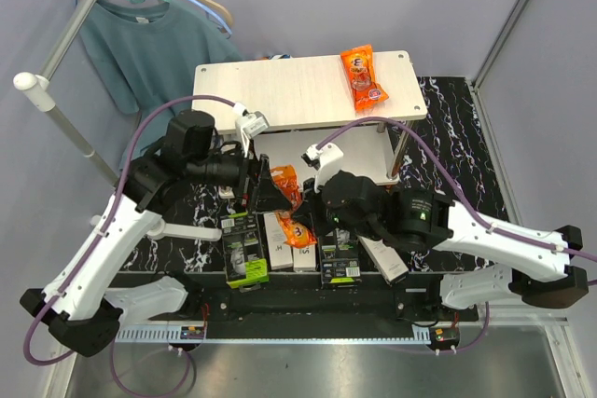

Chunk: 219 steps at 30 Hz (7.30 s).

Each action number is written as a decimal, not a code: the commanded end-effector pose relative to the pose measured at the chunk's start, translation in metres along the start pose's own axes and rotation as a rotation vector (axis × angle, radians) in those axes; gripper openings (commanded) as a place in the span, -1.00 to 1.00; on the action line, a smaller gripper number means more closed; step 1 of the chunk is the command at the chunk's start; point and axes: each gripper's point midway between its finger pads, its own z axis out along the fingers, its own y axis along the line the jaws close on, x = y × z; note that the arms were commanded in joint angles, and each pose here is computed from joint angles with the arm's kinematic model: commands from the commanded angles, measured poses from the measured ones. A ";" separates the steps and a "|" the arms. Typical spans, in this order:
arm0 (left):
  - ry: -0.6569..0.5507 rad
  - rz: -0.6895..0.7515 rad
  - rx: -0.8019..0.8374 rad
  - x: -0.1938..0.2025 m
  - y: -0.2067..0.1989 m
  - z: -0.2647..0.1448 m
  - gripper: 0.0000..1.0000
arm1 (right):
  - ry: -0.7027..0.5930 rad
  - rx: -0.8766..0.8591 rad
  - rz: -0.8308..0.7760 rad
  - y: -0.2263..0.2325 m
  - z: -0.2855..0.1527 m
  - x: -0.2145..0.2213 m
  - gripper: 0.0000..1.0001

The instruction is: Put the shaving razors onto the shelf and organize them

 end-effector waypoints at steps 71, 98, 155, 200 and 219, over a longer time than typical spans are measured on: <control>-0.055 -0.258 -0.977 0.074 0.151 -0.073 0.98 | -0.097 0.271 0.163 -0.187 0.027 -0.214 -0.98; -0.044 -0.275 -0.975 0.077 0.150 -0.072 0.98 | -0.043 0.246 0.229 -0.204 0.034 -0.206 -0.39; -0.002 -0.280 -0.914 0.088 0.152 -0.056 0.98 | -0.511 0.353 0.454 -0.182 -0.140 -0.150 0.99; 0.010 -0.280 -0.921 0.099 0.160 -0.053 0.98 | -0.370 0.381 1.556 -0.342 0.009 0.100 0.91; -0.003 -0.288 -0.915 0.101 0.157 -0.055 0.98 | -0.364 0.397 1.725 -0.392 0.022 0.139 0.63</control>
